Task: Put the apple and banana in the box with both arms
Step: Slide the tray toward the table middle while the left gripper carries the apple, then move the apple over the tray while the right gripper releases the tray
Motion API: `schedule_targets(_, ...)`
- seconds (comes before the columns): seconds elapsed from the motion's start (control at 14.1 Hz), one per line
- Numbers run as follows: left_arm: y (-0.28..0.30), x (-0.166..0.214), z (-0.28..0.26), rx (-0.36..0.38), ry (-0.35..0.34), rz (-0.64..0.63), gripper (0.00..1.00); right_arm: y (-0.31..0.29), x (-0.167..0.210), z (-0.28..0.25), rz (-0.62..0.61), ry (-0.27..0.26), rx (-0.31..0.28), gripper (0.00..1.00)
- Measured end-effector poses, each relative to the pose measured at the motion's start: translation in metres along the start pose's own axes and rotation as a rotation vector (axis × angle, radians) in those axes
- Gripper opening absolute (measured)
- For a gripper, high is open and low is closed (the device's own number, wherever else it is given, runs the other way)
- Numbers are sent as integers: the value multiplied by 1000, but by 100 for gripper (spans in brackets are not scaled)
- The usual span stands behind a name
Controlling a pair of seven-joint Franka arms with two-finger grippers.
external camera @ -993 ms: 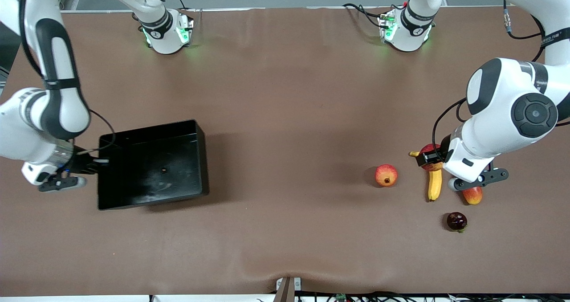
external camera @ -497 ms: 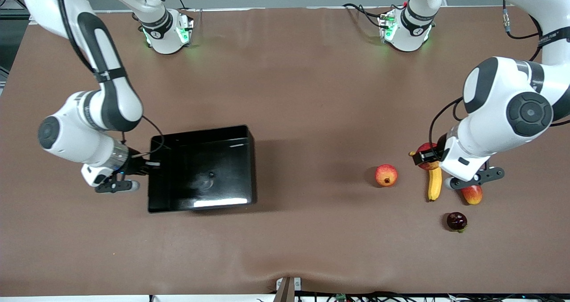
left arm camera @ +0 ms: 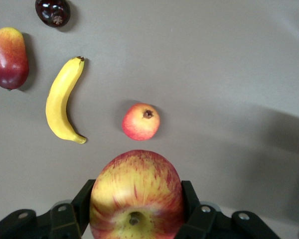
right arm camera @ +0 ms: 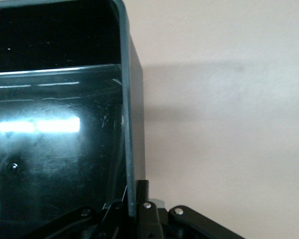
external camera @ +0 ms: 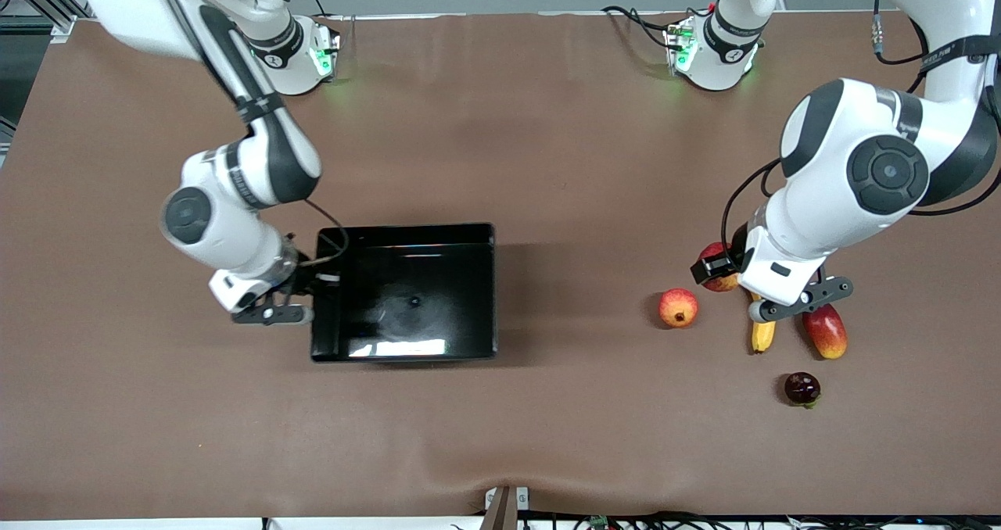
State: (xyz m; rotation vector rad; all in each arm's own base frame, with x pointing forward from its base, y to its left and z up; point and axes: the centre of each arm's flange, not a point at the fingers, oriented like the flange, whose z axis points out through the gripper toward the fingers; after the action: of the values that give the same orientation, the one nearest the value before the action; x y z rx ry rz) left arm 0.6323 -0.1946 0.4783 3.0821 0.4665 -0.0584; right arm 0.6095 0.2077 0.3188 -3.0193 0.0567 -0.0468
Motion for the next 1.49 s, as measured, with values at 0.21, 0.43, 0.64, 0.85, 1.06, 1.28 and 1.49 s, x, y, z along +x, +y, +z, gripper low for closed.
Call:
schedule_targets(0.21,14,-11,-7,-12,0,-39,72,-63,-26,0,20,25,-16,3)
schedule_targets(0.43,30,-23,-8,-18,-6,-69,72,-115,-50,6,16,57,23,3)
schedule_targets(0.64,34,-27,-7,-16,-10,-74,72,-142,-67,32,22,43,47,3)
schedule_targets(0.85,40,-32,-5,-13,-13,-75,72,-165,-84,54,48,45,18,3)
schedule_targets(1.06,55,-43,-3,-12,-17,-96,72,-192,-104,71,80,92,-35,3)
schedule_targets(1.28,70,-54,-1,-11,-19,-107,72,-216,-124,93,81,92,-43,3)
schedule_targets(1.49,86,-67,4,-8,-24,-131,72,-222,-125,105,64,91,-33,3)
